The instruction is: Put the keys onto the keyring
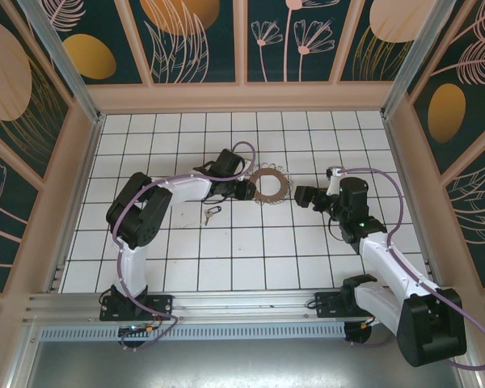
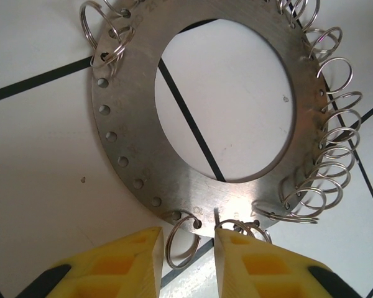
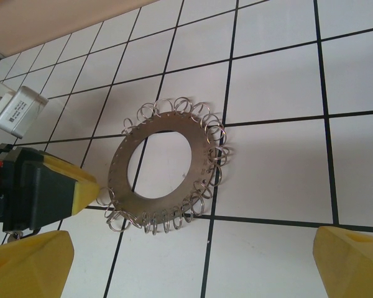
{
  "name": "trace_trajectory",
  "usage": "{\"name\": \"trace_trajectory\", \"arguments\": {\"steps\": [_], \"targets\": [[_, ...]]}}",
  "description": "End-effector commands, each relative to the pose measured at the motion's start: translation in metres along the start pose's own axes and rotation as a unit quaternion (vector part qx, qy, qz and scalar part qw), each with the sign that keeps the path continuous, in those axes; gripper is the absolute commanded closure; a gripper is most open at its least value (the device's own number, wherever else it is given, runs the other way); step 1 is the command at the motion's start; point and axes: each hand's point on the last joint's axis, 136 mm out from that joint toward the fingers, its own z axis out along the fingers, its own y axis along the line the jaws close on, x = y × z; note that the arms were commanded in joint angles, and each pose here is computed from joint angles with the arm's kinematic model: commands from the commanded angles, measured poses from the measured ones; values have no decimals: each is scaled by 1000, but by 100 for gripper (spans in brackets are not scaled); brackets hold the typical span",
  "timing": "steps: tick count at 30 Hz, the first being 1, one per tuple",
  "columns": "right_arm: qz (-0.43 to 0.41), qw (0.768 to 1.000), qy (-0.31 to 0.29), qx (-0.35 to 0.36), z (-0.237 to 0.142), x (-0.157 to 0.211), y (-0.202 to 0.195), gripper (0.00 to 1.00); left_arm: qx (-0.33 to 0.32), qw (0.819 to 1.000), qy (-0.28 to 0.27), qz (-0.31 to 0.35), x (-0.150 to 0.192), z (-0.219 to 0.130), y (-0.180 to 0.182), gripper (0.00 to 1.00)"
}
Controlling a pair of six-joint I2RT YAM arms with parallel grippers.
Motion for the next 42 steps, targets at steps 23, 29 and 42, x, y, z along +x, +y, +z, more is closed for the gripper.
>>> {"name": "trace_trajectory", "arguments": {"steps": [23, 29, 42], "targets": [[-16, 1000, -18, 1, -4, -13, 4, 1, 12, 1000, 20, 9, 15, 17, -3, 79], [-16, 1000, -16, 4, -5, -11, 3, 1, 10, 1000, 22, 10, 15, 19, -3, 80], [-24, 999, -23, 2, -8, -17, 5, 5, -4, 1000, 13, 20, 9, 12, -2, 100]]}}
